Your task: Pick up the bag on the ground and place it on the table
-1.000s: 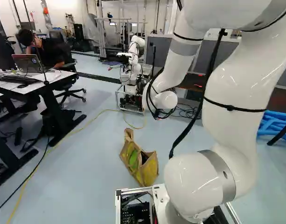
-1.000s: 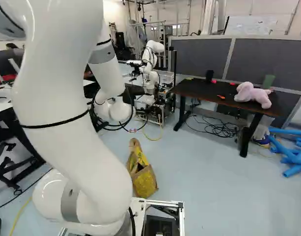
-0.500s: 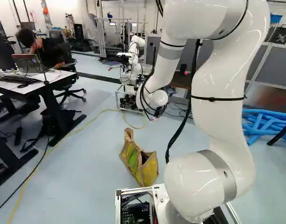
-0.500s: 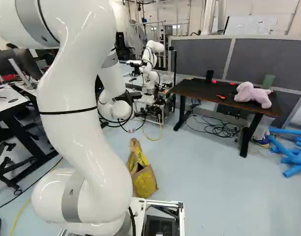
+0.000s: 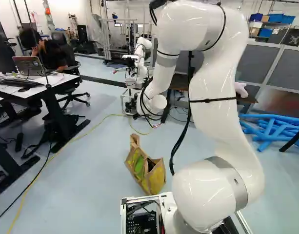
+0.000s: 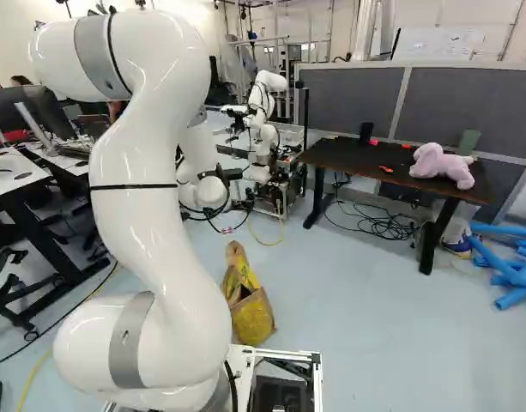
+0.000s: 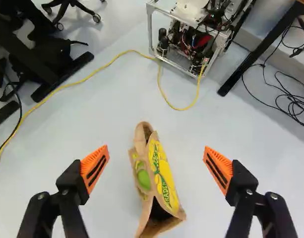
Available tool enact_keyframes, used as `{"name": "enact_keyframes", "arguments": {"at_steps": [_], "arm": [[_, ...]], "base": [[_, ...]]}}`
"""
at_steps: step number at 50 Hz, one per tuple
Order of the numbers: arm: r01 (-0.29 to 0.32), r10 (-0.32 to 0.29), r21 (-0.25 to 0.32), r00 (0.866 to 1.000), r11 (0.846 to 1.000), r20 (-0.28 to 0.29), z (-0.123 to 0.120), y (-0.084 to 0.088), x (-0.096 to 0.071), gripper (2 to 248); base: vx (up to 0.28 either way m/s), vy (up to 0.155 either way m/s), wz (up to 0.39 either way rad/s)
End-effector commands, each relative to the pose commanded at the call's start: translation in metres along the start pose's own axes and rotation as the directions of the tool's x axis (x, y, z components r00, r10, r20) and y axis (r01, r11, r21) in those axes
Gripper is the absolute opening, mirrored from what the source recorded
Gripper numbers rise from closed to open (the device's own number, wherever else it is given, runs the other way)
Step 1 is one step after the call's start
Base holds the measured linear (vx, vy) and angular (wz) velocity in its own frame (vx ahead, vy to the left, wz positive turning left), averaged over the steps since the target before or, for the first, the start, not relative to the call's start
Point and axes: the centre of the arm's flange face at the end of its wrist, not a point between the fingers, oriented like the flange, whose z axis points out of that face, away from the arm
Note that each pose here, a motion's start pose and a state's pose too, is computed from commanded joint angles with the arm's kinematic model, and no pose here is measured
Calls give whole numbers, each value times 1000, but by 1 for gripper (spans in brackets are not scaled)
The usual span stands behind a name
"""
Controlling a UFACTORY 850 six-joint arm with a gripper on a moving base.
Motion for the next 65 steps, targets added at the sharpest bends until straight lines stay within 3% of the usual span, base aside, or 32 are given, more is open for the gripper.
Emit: {"name": "enact_keyframes", "arguments": {"at_steps": [36,65], "arm": [[50,-56,42,985,998,162,79,-33,0,247],[60,-73,51,948,997,309,124,-40,-20,247]], "base": [[0,0,0],[0,0,0]]}}
